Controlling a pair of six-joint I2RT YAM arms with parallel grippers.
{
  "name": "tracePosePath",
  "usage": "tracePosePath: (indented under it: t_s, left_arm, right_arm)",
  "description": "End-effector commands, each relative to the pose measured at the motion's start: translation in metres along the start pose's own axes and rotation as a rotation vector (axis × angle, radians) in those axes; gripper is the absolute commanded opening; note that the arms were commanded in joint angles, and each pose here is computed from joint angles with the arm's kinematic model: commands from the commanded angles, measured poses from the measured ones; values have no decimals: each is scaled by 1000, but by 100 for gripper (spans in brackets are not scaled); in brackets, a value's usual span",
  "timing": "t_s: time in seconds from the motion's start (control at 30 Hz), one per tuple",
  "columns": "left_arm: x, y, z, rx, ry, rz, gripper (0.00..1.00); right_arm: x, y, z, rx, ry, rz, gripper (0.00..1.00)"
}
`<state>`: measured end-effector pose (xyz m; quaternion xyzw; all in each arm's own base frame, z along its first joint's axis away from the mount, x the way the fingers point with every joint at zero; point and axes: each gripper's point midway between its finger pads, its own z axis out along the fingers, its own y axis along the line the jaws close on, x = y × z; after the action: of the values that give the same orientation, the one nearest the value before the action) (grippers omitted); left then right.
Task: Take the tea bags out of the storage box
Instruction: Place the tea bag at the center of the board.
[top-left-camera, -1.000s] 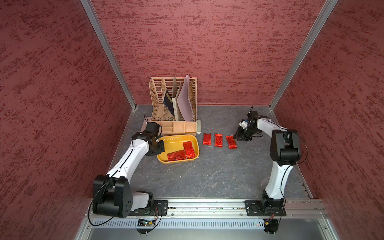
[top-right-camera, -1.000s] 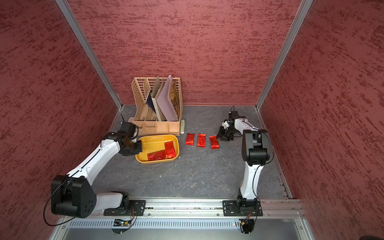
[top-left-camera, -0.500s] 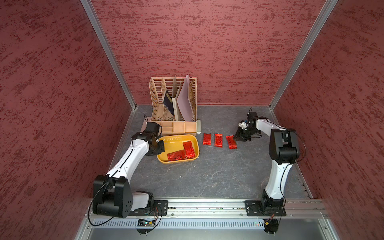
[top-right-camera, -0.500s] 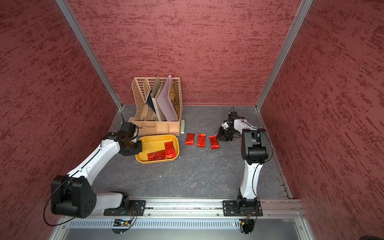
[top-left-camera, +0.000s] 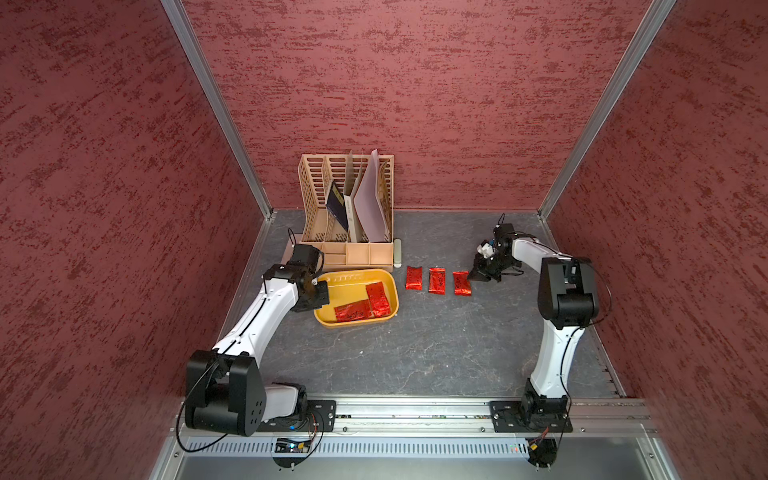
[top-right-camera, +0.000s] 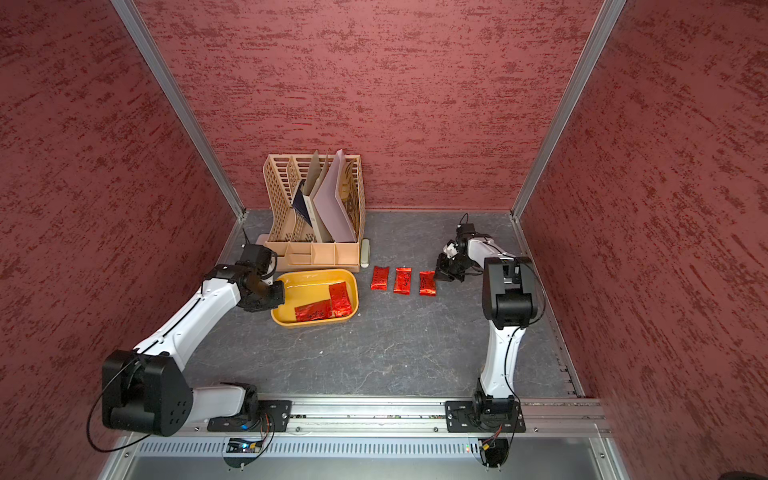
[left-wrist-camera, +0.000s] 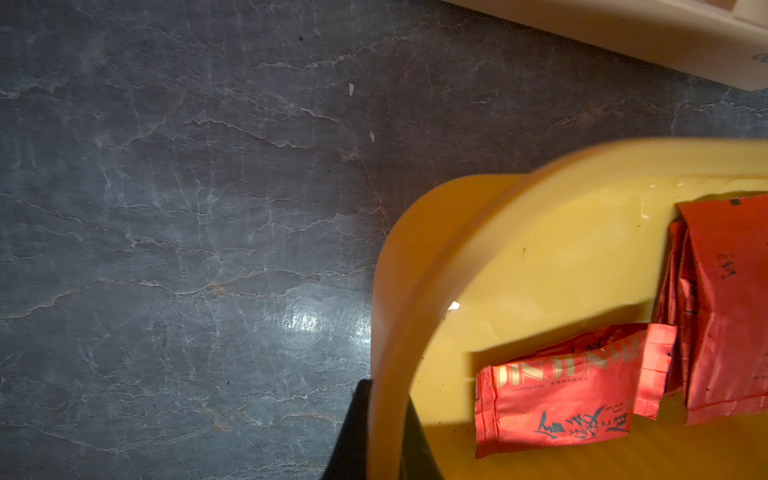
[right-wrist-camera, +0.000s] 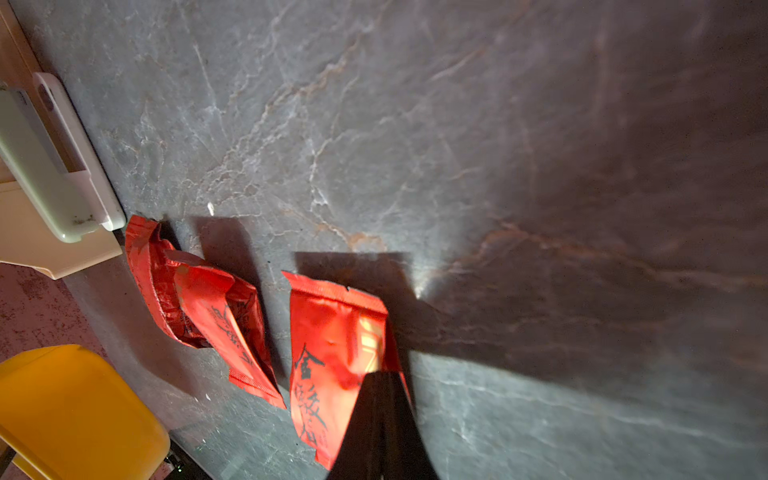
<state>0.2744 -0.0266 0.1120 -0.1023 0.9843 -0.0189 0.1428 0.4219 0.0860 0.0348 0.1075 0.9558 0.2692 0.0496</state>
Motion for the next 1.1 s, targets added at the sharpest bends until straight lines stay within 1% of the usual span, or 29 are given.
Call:
tracePosePath:
  t_s: [0.0, 0.37, 0.77, 0.83, 0.9, 1.07]
  left_arm:
    - [-5, -6, -2, 31, -26, 0, 0]
    - [-5, -6, -3, 30, -27, 0, 0]
    - [-4, -5, -3, 28, -27, 0, 0]
    - [-5, -5, -3, 29, -27, -1, 0]
    - [-5, -5, -3, 29, -29, 0, 0]
    - [-5, -5, -3, 31, -29, 0, 0]
  right_arm:
    - [-7, 2, -2, 5, -23, -21, 6]
    - [-14, 8, -8, -5, -55, -36, 6]
    - [-17, 10, -9, -12, -64, -42, 8]
    - [-17, 11, -10, -12, -66, -42, 9]
    - [-16, 12, -13, -10, -67, -44, 14]
    - [-14, 14, -23, 10, -82, -46, 17]
